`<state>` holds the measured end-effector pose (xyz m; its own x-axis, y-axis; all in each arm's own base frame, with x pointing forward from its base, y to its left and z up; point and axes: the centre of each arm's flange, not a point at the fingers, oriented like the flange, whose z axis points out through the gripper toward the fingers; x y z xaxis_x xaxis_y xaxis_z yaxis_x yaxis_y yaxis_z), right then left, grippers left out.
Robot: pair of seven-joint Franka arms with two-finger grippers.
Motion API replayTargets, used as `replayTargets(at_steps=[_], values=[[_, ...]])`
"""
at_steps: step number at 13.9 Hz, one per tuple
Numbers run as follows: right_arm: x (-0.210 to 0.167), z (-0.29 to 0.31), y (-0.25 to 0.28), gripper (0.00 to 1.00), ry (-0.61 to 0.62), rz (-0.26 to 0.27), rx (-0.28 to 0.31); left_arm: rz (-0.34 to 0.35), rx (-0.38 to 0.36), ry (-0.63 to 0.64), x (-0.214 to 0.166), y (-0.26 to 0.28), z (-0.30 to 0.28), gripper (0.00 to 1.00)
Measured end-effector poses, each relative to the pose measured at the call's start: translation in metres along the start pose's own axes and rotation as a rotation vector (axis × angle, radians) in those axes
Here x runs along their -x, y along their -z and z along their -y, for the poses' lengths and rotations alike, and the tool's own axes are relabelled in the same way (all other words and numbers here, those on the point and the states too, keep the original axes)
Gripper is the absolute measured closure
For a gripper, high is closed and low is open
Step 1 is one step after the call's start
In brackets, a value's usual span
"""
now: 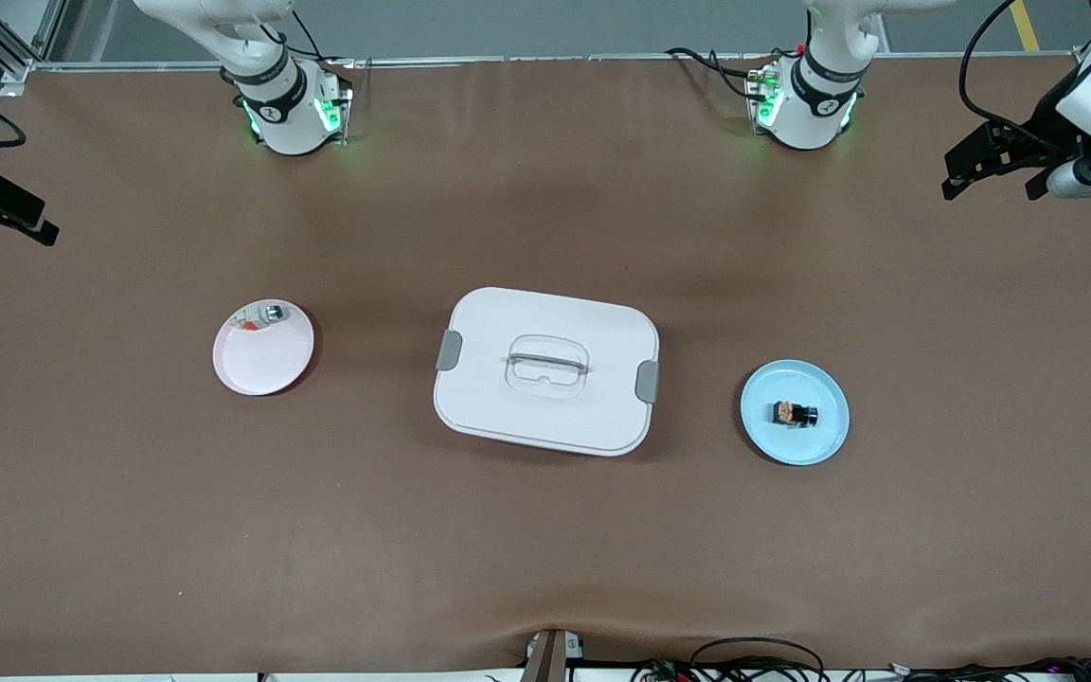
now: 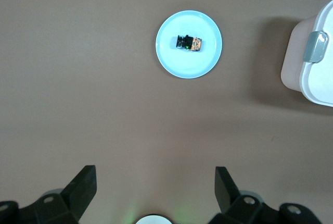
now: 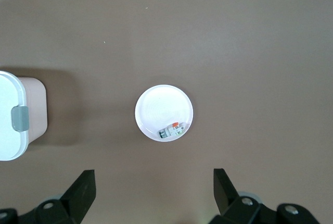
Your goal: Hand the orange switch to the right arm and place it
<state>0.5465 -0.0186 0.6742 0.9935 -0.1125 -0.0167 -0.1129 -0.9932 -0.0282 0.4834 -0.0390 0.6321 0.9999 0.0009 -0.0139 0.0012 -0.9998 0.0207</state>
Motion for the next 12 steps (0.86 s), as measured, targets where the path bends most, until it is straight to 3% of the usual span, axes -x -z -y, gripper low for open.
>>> replayTargets(at_steps=[12], values=[[0.0001, 0.0023, 0.0, 0.0, 0.004, 0.0, 0.0, -0.01, 0.001, 0.001, -0.0004, 0.0046, -0.0004, 0.0]])
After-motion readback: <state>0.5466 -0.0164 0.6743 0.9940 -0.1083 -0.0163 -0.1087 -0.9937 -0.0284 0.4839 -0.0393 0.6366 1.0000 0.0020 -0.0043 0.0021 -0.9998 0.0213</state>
